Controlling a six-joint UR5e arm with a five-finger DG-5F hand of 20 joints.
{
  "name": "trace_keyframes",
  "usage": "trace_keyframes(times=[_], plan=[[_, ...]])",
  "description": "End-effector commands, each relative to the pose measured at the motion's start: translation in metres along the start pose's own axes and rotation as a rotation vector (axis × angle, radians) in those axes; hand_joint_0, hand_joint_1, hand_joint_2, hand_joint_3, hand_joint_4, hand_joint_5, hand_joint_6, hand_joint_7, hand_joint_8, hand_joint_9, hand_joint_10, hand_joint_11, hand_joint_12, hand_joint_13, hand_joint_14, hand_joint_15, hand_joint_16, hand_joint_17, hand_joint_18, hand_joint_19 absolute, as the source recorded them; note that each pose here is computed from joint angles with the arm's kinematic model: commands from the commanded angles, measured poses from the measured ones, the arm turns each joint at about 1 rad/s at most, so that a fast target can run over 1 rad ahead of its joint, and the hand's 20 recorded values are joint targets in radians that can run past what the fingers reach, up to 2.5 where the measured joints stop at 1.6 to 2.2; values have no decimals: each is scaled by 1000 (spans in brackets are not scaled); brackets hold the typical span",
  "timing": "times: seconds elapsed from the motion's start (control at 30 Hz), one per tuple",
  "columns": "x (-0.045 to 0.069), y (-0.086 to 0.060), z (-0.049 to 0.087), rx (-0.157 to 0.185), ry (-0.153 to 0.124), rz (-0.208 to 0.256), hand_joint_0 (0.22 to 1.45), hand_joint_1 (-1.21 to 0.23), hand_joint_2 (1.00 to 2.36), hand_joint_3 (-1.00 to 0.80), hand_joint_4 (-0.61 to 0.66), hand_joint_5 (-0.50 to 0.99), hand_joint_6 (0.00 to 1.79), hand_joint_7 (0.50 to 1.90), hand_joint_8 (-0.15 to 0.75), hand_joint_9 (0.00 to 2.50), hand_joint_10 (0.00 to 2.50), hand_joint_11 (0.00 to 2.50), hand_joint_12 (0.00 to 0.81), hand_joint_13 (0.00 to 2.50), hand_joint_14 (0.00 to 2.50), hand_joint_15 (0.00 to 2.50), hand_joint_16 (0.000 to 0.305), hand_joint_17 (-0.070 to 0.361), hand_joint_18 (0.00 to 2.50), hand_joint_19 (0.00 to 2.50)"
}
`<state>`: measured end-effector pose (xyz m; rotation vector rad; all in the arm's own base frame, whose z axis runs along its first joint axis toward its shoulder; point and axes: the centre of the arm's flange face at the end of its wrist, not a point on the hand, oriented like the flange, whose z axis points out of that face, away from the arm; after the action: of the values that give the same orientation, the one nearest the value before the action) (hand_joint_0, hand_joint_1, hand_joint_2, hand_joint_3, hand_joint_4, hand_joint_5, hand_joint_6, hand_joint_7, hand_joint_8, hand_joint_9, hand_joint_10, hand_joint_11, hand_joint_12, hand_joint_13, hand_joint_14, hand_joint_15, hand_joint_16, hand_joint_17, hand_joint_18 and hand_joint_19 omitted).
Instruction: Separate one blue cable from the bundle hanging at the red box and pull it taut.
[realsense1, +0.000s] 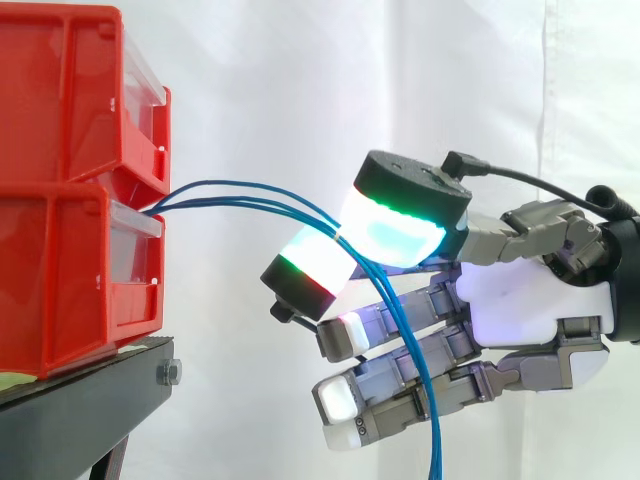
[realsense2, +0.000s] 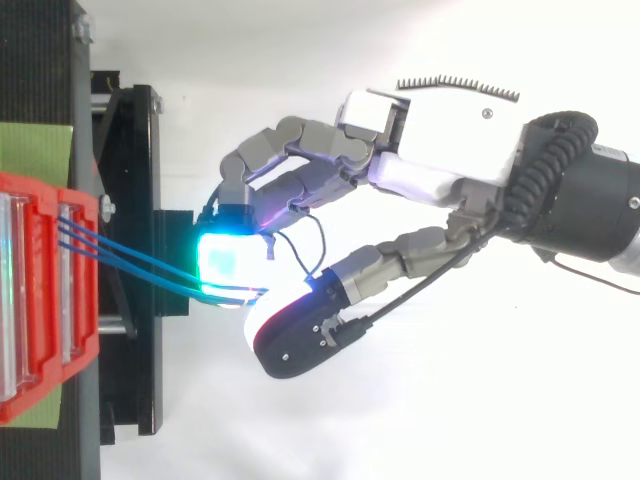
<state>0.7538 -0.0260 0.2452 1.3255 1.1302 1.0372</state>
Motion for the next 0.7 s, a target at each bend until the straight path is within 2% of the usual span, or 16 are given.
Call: trace_keyframes(times=[0.0, 0.37, 0.53, 0.6, 0.67], plan=[[0, 1, 0, -1, 0, 0, 559, -829, 1000, -500, -65, -252, 898, 933, 227, 815, 14, 1271, 376, 660, 23, 732, 50, 113, 519, 497], [0, 0, 0, 1, 0, 0, 535, -802, 1000, -500, -56, -250, 900, 915, 232, 838, 12, 1272, 380, 683, 24, 722, 51, 115, 540, 505], [0, 0, 0, 1, 0, 0, 648, -700, 1000, -500, -78, -244, 897, 943, 224, 856, 15, 1274, 366, 698, 23, 723, 48, 109, 537, 516], [0, 0, 0, 1, 0, 0, 680, -703, 1000, -500, -106, -242, 906, 976, 225, 868, 14, 1275, 363, 712, 25, 727, 48, 108, 547, 515], [0, 0, 0, 1, 0, 0, 683, -720, 1007, -422, -113, -244, 912, 1009, 225, 870, 15, 1277, 364, 715, 24, 725, 48, 108, 552, 515]])
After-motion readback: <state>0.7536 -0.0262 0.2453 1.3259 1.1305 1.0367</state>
